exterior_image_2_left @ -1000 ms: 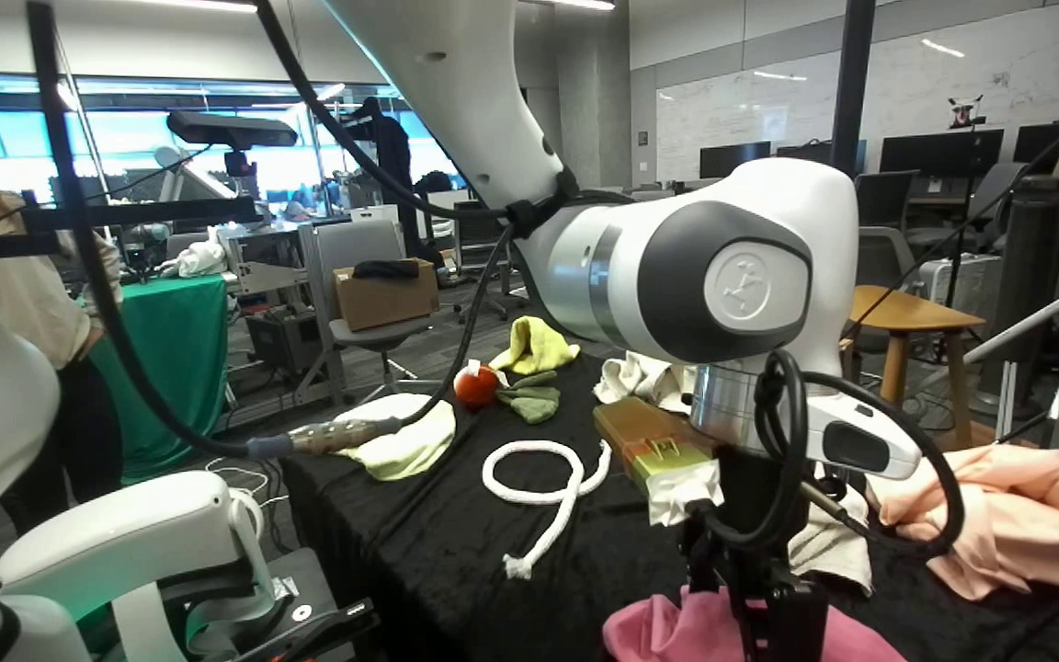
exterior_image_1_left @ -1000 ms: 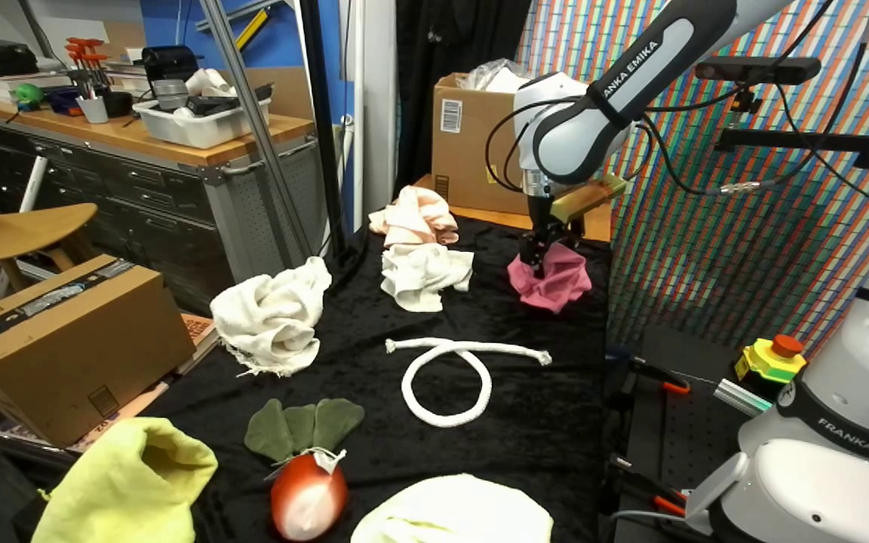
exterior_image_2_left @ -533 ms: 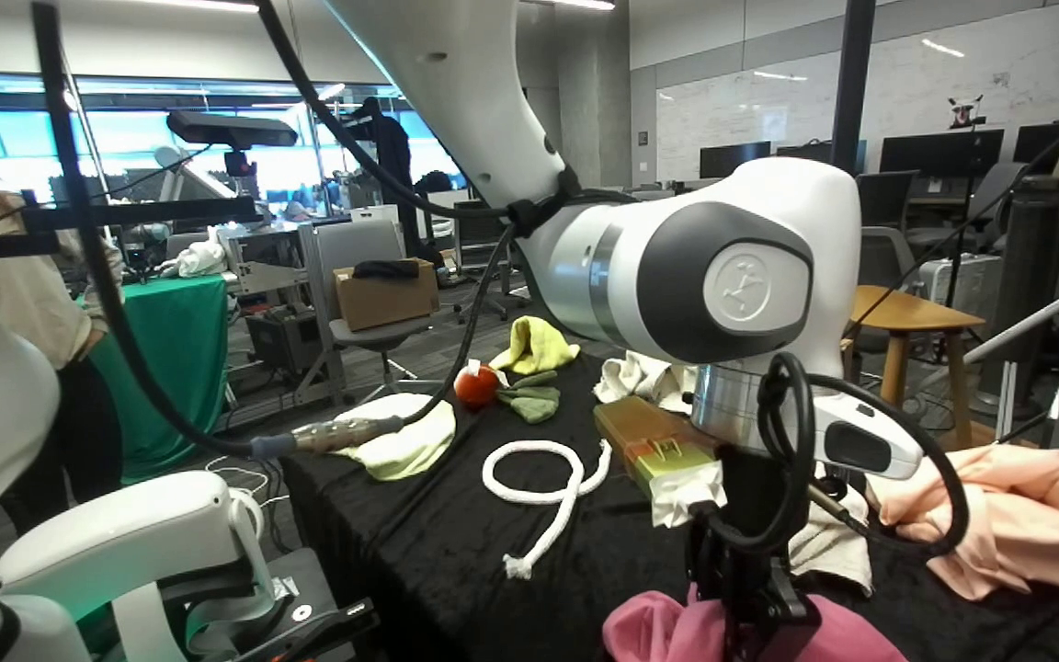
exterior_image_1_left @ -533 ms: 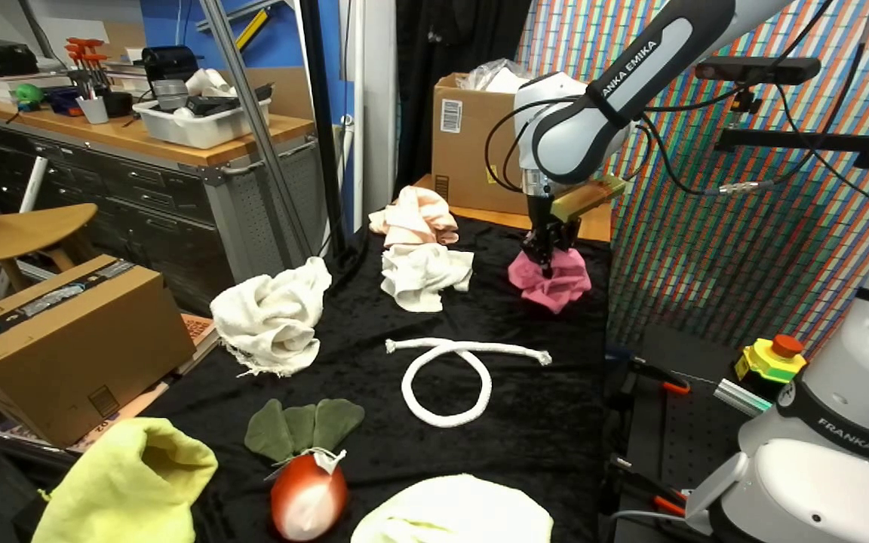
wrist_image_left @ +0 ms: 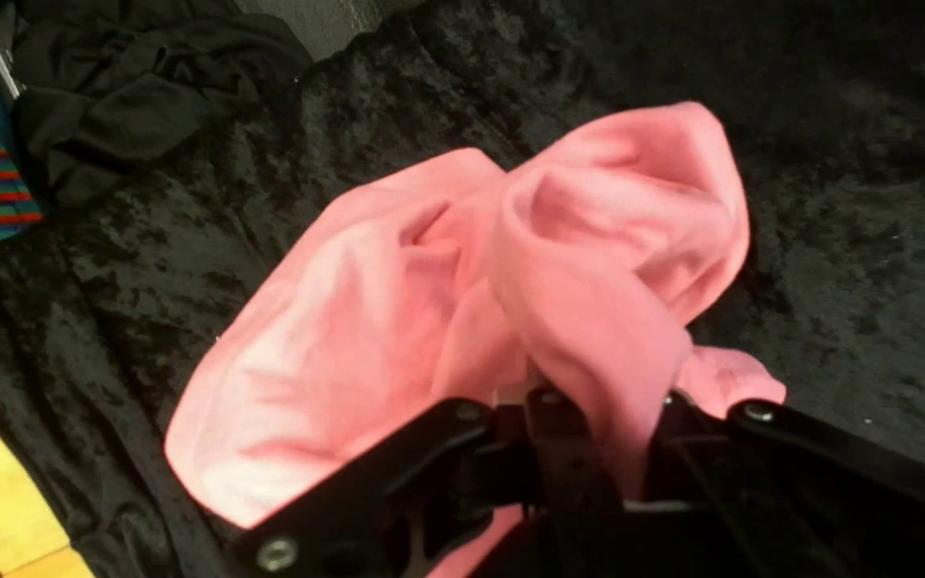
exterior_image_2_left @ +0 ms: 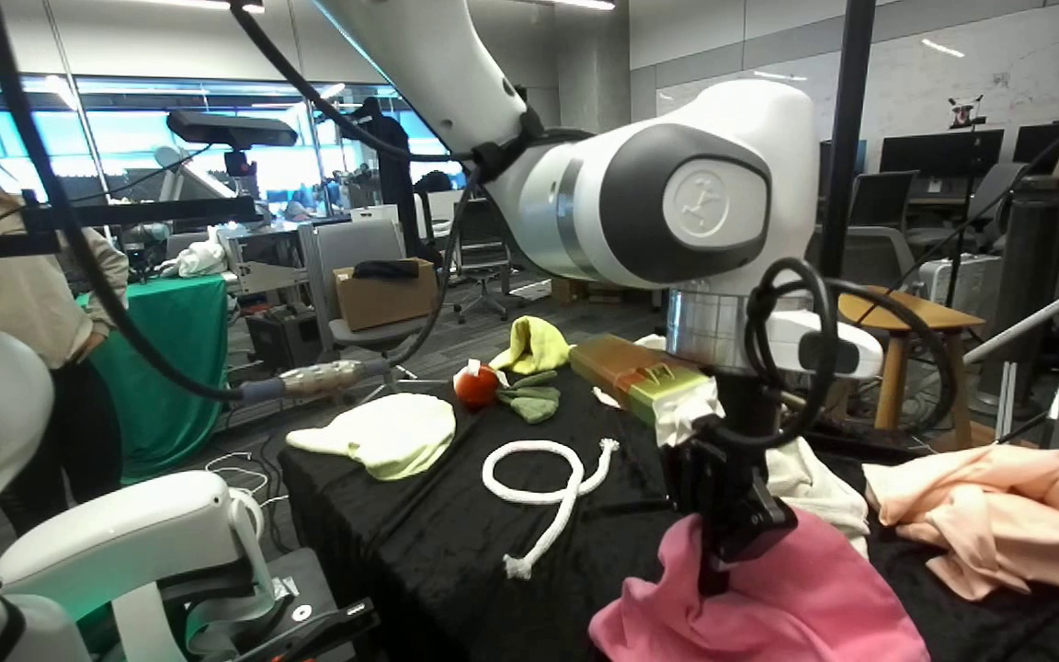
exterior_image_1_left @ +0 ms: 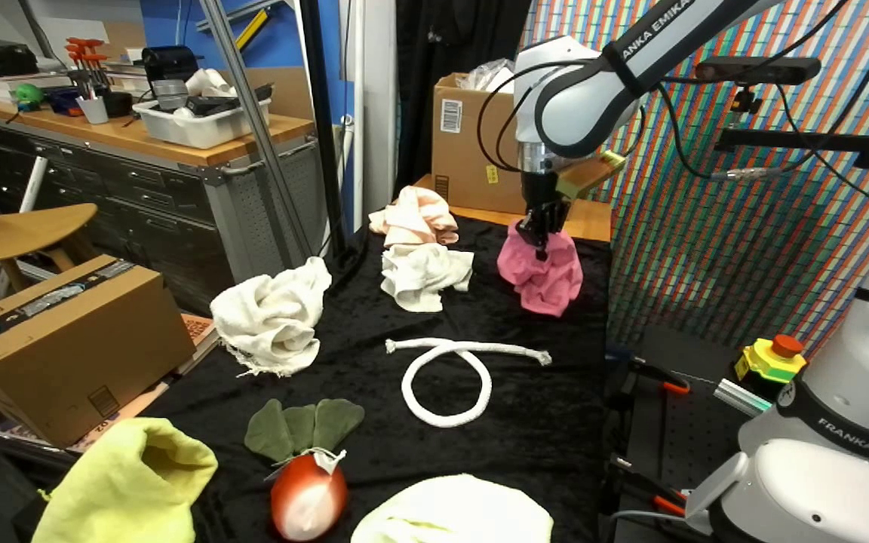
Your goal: Place the t-shirts, towels and radish in a pile on the table
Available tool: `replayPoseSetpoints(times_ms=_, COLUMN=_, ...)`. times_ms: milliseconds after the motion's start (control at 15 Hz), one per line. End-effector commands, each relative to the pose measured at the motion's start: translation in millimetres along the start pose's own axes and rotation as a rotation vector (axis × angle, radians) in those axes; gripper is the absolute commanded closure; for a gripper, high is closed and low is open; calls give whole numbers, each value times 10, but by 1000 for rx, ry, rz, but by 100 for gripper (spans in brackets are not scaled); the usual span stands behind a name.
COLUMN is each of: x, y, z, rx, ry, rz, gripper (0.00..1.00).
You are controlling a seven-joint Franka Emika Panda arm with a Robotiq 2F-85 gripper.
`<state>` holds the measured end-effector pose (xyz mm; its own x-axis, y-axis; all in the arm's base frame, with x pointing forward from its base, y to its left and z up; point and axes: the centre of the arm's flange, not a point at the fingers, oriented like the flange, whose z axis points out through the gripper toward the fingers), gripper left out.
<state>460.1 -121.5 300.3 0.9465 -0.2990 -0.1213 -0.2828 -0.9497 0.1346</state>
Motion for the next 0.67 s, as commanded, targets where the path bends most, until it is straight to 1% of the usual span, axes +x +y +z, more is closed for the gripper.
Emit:
replayPoseSetpoints(times_ms=0, x=-442, y=-242, z=-645, rx=-6, ry=63, rz=-132, gripper=85)
replayPoseSetpoints(times_ms=67, x=-527, y=-316, z=-785, rx=-12, ry=76, rz=-169, gripper=87)
replayPoseSetpoints(times_ms=133, x=-612, y=-481, z=-944, rx=-25, ry=102, rz=-214, gripper=87)
replayPoseSetpoints(times_ms=200, x=-695, y=-578, z=-1112, rx=-35, ry=125, rz=-250, gripper=89)
replayPoseSetpoints(times_ms=267, x=-774, y=-727, z=-1296, rx=-44, ry=149, rz=-289, gripper=88)
replayPoseSetpoints(times_ms=400, x=-920, y=-1094, z=-1606, rx=-68, ry=199, rz=-384, gripper=89)
replayPoseSetpoints(times_ms=467, x=-1011, y=-1209, z=-1779, rx=-71, ry=220, rz=-422, gripper=89)
replayPoseSetpoints(times_ms=533, x=-1066, y=-1429, z=-1813, rx=-80, ry=240, rz=-467, gripper=89)
replayPoseSetpoints(times_ms=600, x=-1154, y=-1539, z=-1948, rx=-78, ry=255, rz=-507, gripper=89)
